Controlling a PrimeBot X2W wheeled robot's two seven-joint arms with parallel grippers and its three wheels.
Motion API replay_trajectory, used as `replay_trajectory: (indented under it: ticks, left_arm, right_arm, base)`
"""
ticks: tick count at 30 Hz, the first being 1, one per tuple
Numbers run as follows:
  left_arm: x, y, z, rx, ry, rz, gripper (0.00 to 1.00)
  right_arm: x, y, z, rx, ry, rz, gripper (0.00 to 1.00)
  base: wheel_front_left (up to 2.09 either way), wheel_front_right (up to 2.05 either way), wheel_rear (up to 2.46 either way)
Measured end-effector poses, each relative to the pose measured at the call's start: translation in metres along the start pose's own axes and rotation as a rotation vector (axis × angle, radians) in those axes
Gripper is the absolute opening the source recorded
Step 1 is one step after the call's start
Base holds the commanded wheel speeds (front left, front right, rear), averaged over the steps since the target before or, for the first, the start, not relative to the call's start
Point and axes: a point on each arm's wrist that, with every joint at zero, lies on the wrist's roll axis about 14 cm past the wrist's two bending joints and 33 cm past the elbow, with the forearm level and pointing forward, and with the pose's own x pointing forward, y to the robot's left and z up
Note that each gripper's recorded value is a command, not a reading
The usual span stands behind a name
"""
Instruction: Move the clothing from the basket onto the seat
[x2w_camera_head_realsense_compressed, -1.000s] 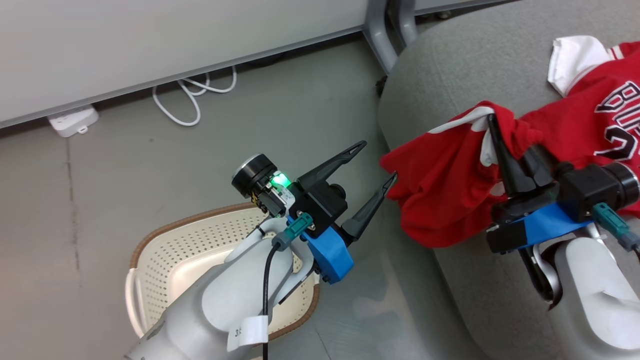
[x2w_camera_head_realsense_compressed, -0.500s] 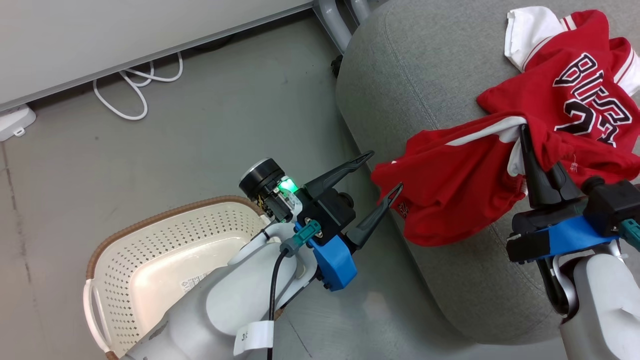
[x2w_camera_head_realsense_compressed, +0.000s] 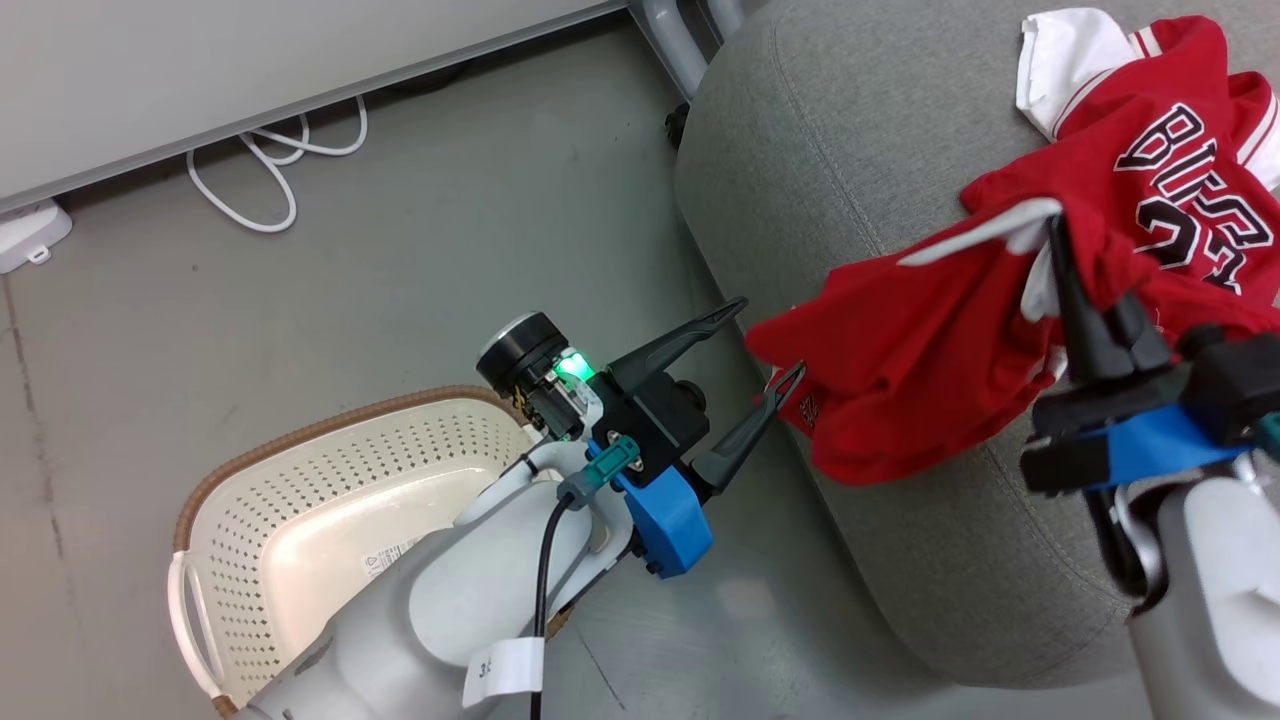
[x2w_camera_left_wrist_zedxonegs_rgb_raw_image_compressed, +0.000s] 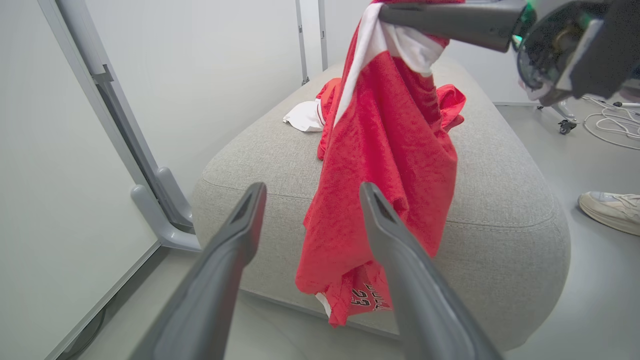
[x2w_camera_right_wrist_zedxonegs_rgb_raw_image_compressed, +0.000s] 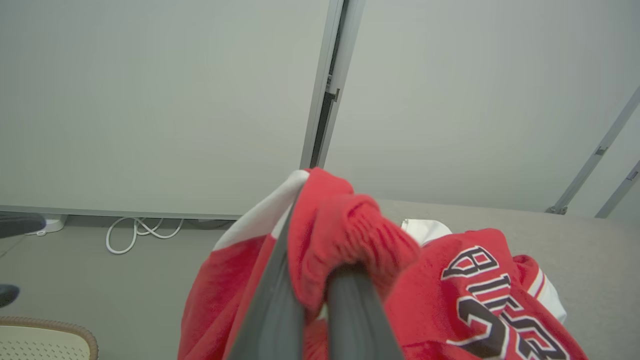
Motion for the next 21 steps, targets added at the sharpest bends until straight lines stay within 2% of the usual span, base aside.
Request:
replay_trajectory:
  ticks: [7,11,18,21]
  left_arm:
    - [-0.002,0.015,-0.007,-0.006,0.001,0.023,1.00]
    - [-0.003,0.023,-0.017,-0.019,0.011,0.031,1.00]
    - [-0.003,0.041,-0.038,-0.035,0.024,0.048,1.00]
    - [-0.002,0.050,-0.048,-0.048,0.029,0.055,1.00]
  right_arm:
    - [0.040,-0.019,0.050,-0.080,-0.148,-0.011,0.00]
    - [0.069,-0.039,0.094,-0.168,-0.266,-0.029,0.00]
    - [0.102,-0.101,0.176,-0.289,-0.467,-0.172,0.00]
    - [0.107,-0.127,0.195,-0.324,-0.510,-0.240,0.00]
  base:
    - [0.00,0.00,0.00]
    - [0.00,0.00,0.00]
    - [0.00,0.00,0.00]
    - [0.00,0.00,0.00]
